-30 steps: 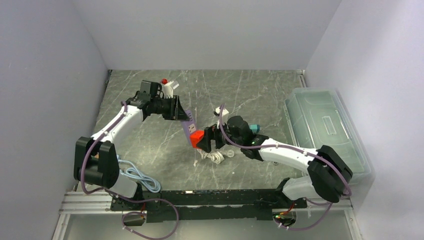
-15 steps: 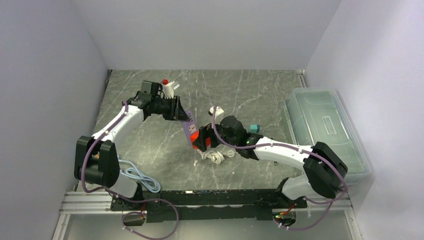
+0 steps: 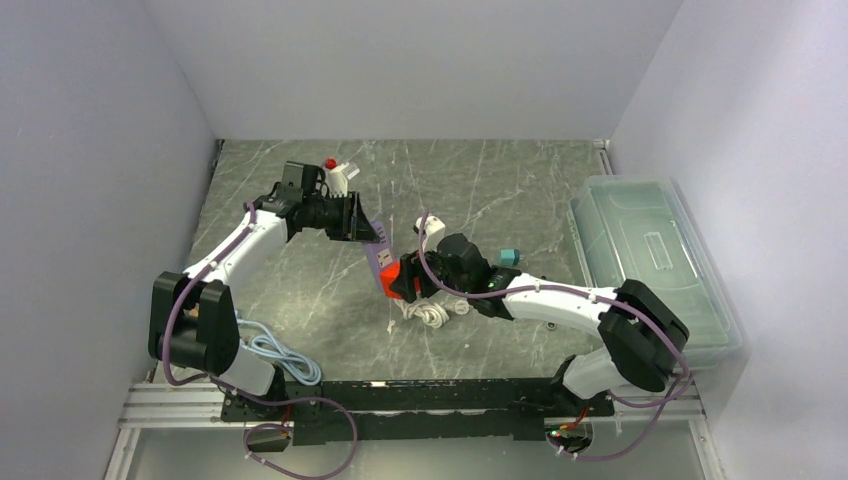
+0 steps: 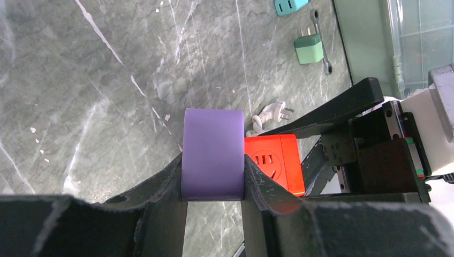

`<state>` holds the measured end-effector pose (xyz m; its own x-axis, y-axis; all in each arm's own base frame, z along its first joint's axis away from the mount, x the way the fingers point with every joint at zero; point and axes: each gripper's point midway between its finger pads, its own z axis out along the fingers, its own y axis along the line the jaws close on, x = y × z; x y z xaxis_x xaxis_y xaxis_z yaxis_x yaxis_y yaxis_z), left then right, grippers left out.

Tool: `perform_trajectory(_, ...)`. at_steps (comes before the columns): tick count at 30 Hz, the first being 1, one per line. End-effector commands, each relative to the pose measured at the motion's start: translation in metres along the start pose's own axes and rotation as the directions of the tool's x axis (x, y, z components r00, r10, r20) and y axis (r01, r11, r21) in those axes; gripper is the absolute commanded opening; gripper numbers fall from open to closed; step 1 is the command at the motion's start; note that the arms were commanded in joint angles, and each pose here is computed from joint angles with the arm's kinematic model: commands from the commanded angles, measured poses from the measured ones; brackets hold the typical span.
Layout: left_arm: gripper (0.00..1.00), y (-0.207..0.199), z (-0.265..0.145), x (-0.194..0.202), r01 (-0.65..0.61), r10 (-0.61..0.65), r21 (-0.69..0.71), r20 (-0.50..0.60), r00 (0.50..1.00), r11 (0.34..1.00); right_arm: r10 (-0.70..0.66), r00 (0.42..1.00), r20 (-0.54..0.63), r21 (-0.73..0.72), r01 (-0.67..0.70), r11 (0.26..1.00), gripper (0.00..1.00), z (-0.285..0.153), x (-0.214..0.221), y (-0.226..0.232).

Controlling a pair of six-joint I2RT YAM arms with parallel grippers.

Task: Pull the plug off the socket

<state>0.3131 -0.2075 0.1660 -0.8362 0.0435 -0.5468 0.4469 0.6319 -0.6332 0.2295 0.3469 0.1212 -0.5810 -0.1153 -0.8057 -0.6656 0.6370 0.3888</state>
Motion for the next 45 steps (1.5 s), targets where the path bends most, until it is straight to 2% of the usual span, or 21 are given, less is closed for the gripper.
perform_trajectory(1, 0.0, -0.019, -0.001, -0.007, -0.036, 0.036, 0.079, 0.01, 0.999, 0.996, -0.031, 0.997, 0.066, -0.039, 0.033, 0.999, 0.59, 0.002, -0.025, 0.012)
perform_trajectory(4, 0.0, -0.02, -0.001, -0.006, -0.035, 0.034, 0.087, 0.005, 0.999, 0.996, -0.037, 0.997, 0.063, -0.057, 0.041, 0.998, 0.53, 0.002, -0.024, 0.014)
perform_trajectory(12, 0.0, -0.025, -0.002, -0.006, -0.049, 0.05, 0.12, 0.0, 0.999, 0.992, -0.065, 0.996, 0.058, -0.116, 0.071, 0.991, 0.18, -0.006, -0.025, 0.014)
perform_trajectory(15, 0.0, -0.032, 0.0, -0.002, -0.058, 0.062, 0.164, -0.021, 0.998, 0.985, -0.073, 0.996, 0.052, -0.165, 0.081, 0.983, 0.0, -0.009, -0.025, 0.018)
perform_trajectory(19, 0.0, -0.035, 0.003, 0.002, -0.082, 0.089, 0.154, -0.034, 0.995, 0.985, -0.054, 0.997, 0.06, -0.21, 0.065, 0.976, 0.0, -0.016, -0.028, 0.016)
perform_trajectory(27, 0.0, -0.028, 0.005, 0.0, -0.072, 0.076, 0.099, -0.028, 0.997, 0.992, -0.026, 0.998, 0.064, -0.162, 0.036, 0.986, 0.0, -0.013, -0.027, 0.006)
perform_trajectory(37, 0.0, -0.008, 0.005, -0.001, -0.044, 0.043, -0.019, -0.023, 0.999, 0.999, 0.011, 0.994, 0.107, -0.001, -0.011, 1.0, 0.0, -0.011, -0.029, -0.014)
perform_trajectory(45, 0.0, 0.009, 0.004, -0.003, 0.025, -0.027, -0.066, -0.017, 1.0, 0.998, -0.009, 0.993, 0.118, 0.086, -0.002, 0.996, 0.0, -0.013, -0.027, -0.012)
